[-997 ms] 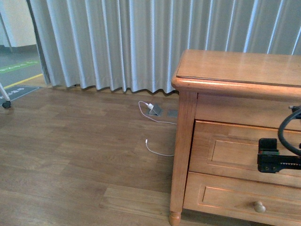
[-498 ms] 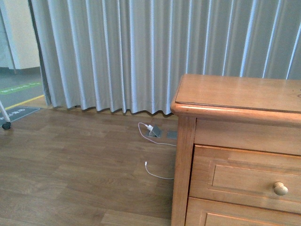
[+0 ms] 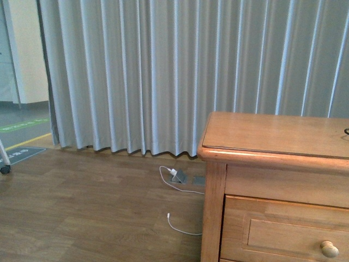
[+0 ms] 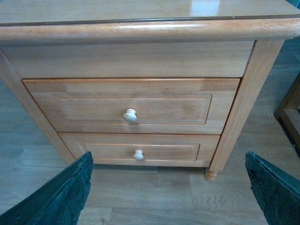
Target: Place pink marker in drawer with both arms
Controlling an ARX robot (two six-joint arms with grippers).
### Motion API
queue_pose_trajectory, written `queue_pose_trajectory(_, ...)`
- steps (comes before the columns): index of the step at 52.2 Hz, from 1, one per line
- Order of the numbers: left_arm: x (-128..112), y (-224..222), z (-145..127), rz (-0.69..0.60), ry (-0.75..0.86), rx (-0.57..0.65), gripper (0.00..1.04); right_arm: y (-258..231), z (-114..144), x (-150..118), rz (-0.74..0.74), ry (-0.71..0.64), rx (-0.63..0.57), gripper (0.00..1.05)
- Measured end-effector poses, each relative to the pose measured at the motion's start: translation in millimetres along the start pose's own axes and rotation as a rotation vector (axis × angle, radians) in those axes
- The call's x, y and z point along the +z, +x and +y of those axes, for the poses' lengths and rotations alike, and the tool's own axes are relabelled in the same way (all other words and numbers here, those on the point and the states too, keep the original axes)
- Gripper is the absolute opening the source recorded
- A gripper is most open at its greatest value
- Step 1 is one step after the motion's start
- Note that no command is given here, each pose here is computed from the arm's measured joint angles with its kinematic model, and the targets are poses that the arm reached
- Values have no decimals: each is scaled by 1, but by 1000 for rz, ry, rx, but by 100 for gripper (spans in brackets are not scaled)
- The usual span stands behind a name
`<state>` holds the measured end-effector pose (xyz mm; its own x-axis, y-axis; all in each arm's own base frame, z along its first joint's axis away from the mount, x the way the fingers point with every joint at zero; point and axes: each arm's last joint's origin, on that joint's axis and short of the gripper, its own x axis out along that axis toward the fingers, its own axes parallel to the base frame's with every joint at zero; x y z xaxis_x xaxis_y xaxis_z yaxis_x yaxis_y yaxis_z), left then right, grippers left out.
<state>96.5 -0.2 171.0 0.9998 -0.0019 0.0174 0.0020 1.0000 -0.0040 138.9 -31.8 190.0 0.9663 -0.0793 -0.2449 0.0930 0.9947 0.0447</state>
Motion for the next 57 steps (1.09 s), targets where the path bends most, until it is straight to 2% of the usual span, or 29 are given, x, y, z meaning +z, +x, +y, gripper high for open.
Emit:
queue_pose_trajectory(4, 0, 0, 0, 0, 0, 0, 99, 0, 0, -1, -41, -5, 30, 93)
queue_pose_trajectory(8, 0, 0, 0, 0, 0, 0, 99, -2, 4, -7, -182, -38, 68, 79)
queue_pose_trajectory(11, 0, 0, 0, 0, 0, 0, 99, -4, 6, -8, -221, -47, 72, 70)
queue_pose_trajectory(15, 0, 0, 0, 0, 0, -1, 99, -8, 10, -9, -245, -52, 75, 54)
queue_pose_trajectory(19, 0, 0, 0, 0, 0, 0, 99, -12, 15, -15, -240, -51, 78, 33)
queue_pose_trajectory(28, 0, 0, 0, 0, 0, 0, 99, -16, 23, -21, -243, -50, 53, 1)
queue_pose_trajectory(34, 0, 0, 0, 0, 0, 0, 99, -18, 28, -28, -250, -56, 89, 1)
queue_pose_trajectory(57, 0, 0, 0, 0, 0, 0, 99, -26, 27, -31, -254, -55, 85, 1)
